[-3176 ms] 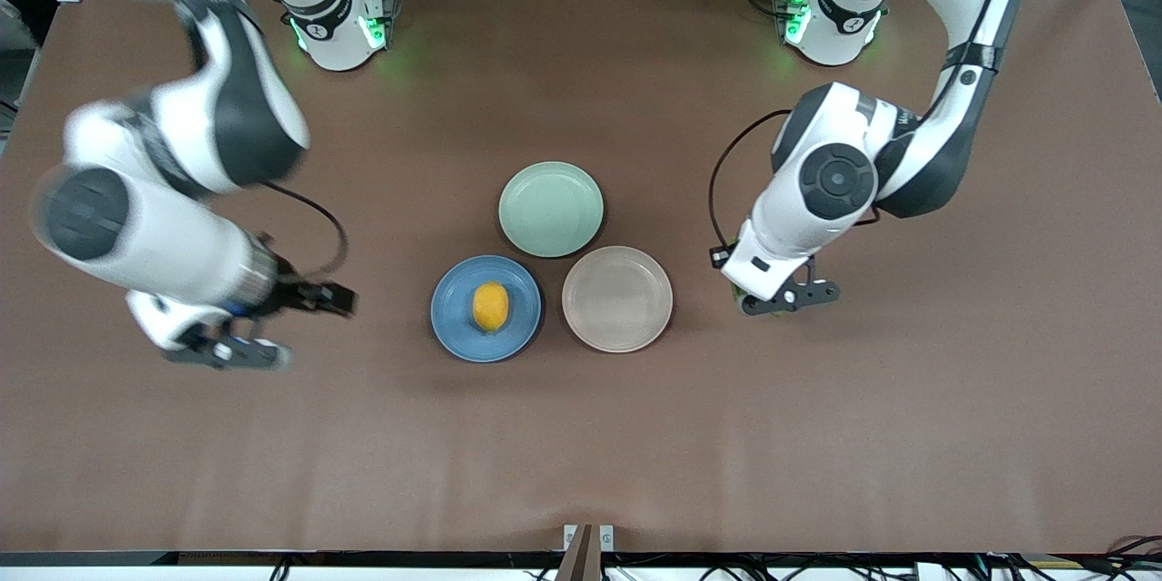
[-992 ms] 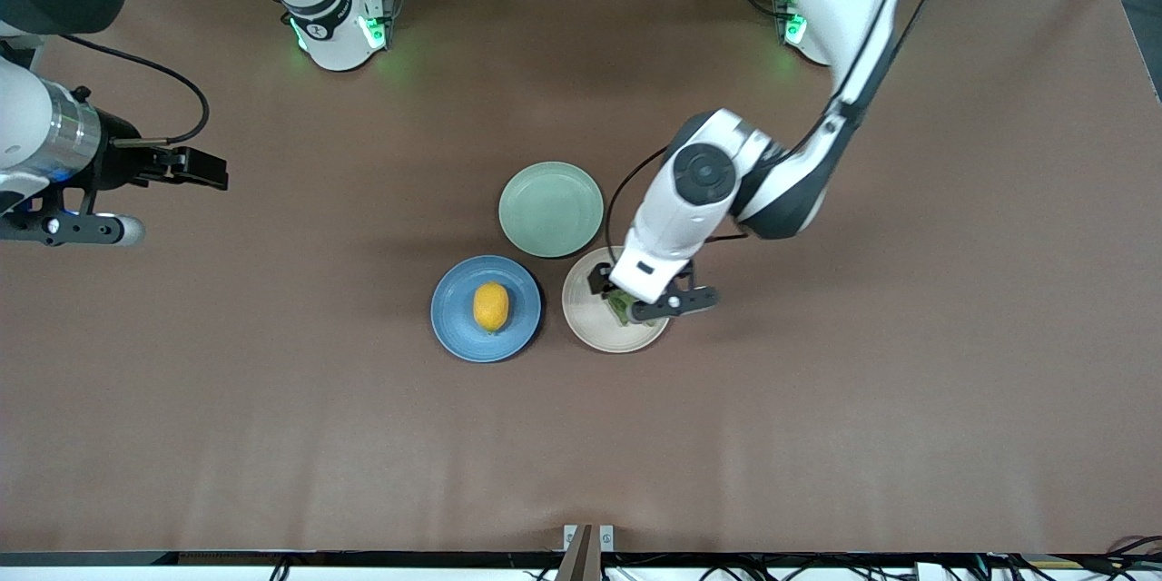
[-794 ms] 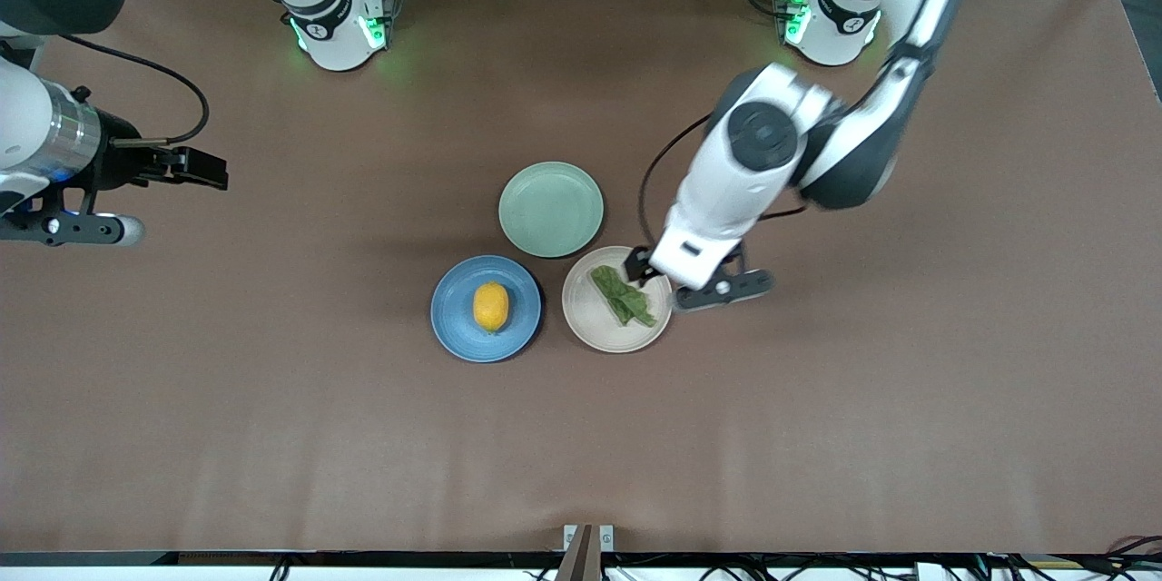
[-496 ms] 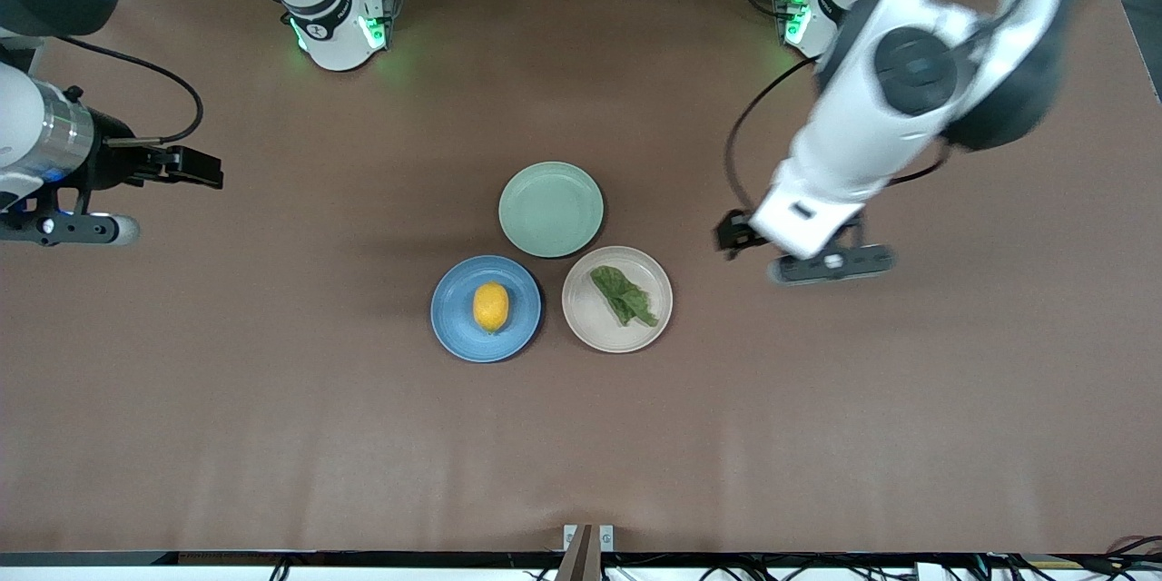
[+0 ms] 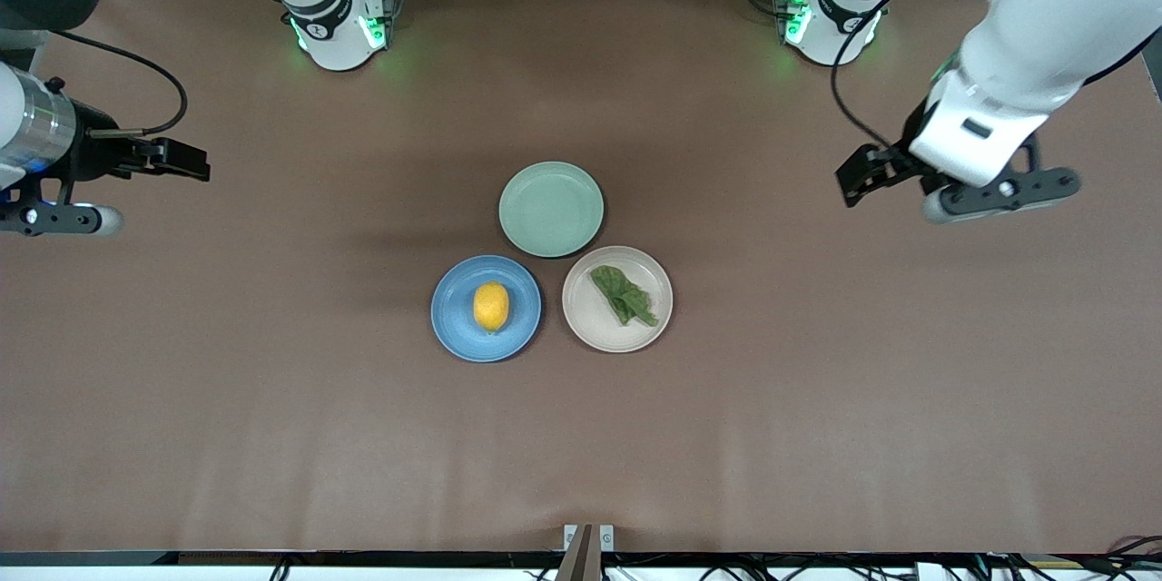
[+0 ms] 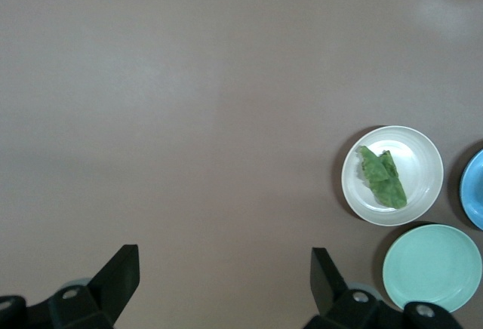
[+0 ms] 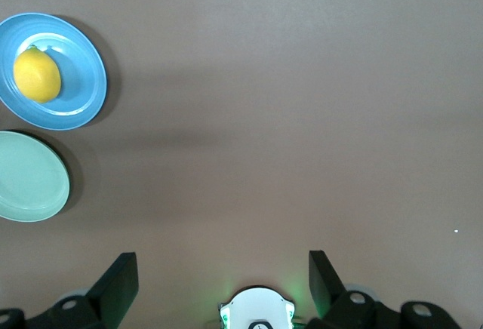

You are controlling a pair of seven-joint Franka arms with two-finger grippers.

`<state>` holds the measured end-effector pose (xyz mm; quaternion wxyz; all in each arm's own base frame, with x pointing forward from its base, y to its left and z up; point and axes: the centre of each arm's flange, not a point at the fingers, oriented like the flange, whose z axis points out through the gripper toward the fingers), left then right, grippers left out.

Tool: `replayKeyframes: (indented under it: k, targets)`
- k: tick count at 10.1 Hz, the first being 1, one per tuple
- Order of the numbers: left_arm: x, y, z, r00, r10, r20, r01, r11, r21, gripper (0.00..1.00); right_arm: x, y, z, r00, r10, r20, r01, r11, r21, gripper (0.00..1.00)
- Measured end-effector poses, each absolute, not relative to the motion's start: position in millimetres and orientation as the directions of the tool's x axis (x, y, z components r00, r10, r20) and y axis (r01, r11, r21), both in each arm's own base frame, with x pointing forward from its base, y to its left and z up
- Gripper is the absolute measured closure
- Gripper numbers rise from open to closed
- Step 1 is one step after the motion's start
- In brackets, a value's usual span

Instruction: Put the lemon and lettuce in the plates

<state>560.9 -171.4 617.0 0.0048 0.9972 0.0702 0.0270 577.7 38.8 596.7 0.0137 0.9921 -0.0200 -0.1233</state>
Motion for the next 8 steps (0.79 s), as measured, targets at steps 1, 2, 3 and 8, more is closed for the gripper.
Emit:
replayKeyframes:
  k: [1,2,3,8]
  targets:
    - [560.7,-162.2,621.8,0.988,0.14,0.061,0.139,-0.99,0.014,0.0,577.7,34.3,595.5,0.969,-0.042,-0.245,-0.036,-0.999,0.03,0.0]
    - [561.6,-154.8,623.8,0.987,0.15,0.064,0.149,-0.989,0.015,0.0,577.4,32.5,594.2,0.969,-0.043,-0.242,-0.037,-0.999,0.03,0.0]
    - [562.7,-149.3,624.6,0.985,0.159,0.066,0.158,-0.987,0.015,0.0,576.5,31.6,593.2,0.97,-0.044,-0.241,-0.038,-0.999,0.03,0.0]
    - [557.9,-125.1,633.8,0.996,0.059,0.062,0.06,-0.998,-0.003,0.0,575.1,28.8,592.8,0.971,-0.048,-0.234,-0.042,-0.999,0.03,0.0]
